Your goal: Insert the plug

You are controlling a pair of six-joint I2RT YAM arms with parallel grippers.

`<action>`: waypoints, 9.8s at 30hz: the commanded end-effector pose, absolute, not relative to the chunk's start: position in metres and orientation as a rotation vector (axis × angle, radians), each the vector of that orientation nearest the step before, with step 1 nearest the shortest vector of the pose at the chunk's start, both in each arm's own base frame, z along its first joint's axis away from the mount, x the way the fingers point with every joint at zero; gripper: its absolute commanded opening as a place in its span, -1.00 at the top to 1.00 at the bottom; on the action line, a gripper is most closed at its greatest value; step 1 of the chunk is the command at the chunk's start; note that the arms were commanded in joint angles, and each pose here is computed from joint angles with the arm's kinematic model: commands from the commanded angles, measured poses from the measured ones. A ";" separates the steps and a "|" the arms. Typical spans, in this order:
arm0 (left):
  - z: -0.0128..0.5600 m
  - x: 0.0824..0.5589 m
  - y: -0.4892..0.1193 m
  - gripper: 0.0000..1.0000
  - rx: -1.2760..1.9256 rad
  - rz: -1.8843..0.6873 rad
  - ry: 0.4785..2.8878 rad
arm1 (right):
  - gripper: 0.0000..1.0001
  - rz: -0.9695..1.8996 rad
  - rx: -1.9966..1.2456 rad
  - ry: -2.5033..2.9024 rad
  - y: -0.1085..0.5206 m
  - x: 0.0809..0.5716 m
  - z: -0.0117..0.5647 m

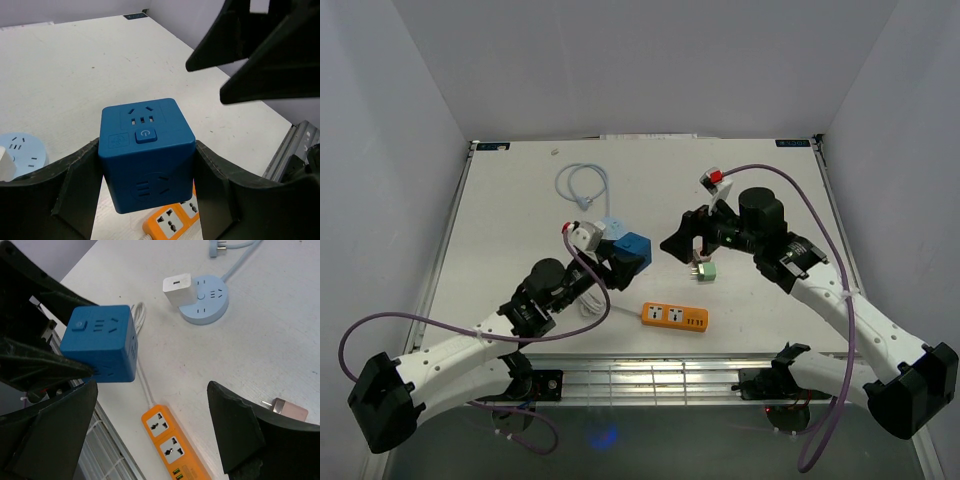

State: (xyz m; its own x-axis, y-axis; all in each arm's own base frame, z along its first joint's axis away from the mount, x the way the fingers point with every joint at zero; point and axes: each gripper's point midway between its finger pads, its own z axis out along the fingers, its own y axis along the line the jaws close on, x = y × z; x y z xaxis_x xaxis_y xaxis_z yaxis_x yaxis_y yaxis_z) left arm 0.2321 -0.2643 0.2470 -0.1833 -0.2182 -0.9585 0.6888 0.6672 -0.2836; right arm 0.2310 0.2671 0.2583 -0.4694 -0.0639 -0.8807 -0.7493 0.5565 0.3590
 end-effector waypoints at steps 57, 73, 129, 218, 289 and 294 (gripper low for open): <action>0.256 0.196 -0.306 0.27 0.693 -0.796 1.234 | -0.96 0.901 -1.018 2.229 0.310 0.182 0.240; 0.252 0.192 -0.314 0.27 0.727 -0.817 1.240 | -0.11 0.772 -1.123 2.282 0.310 0.184 0.221; 0.152 0.207 -0.162 -0.95 -0.771 -0.633 2.342 | 0.76 0.835 -1.740 1.633 0.307 0.154 0.158; 0.143 0.216 -0.183 -0.93 -0.551 -0.788 2.423 | 0.84 0.567 -1.917 1.967 0.284 0.148 0.048; 0.191 0.251 -0.112 -0.85 -0.586 -0.873 2.221 | 0.84 0.804 -1.830 1.894 0.356 0.168 0.027; 0.190 0.250 -0.110 -0.85 -0.588 -0.864 2.219 | 0.84 0.846 -1.802 1.854 0.353 0.161 0.025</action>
